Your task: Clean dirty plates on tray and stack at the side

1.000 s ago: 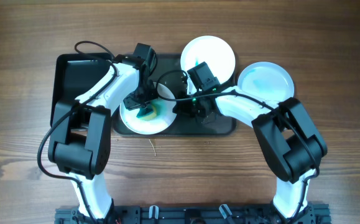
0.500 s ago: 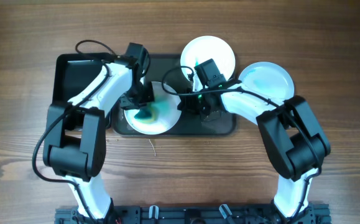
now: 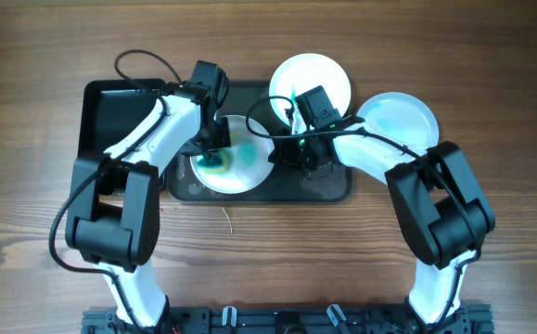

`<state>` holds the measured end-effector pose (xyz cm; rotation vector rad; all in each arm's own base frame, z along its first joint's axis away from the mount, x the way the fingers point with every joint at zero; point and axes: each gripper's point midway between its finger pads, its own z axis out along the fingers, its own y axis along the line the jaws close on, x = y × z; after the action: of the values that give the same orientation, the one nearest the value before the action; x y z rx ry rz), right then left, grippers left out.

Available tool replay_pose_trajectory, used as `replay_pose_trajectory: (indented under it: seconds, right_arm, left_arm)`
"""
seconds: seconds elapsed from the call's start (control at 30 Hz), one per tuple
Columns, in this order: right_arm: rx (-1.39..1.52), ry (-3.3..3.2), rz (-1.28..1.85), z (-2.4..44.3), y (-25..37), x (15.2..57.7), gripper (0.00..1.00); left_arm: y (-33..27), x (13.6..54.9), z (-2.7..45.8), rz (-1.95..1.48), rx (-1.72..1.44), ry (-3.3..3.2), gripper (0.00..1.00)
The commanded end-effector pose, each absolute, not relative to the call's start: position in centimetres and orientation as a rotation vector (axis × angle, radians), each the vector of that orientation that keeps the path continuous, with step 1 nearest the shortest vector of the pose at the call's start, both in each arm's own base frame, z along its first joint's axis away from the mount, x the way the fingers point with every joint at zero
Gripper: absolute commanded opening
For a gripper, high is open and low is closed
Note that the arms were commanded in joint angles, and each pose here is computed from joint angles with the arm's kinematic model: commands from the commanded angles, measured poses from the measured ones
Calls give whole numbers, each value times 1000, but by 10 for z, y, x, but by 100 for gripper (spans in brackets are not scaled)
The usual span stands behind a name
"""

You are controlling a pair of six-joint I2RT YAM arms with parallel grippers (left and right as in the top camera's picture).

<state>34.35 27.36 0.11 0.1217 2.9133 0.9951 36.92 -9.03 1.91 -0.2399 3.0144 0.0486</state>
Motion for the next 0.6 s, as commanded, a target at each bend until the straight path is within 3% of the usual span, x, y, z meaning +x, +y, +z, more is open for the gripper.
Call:
replay_pose_trajectory:
  seconds: [0.0,0.17,0.43,0.57]
  right_arm:
    - [181,2934,903,-13,260,345,4]
    - [181,2934,903,-13,260,345,4]
    - [181,2934,904,-13,260,345,4]
    - [182,2936,903,-13,260,345,4]
  left_arm:
    - [-24,385,49,520,-522,2777,4]
    - [-61,361,35,288,-475,2968,4]
    - [-176,325,46,-653,152,3152,4]
    - [-186,331,48,-712,209,3105,4]
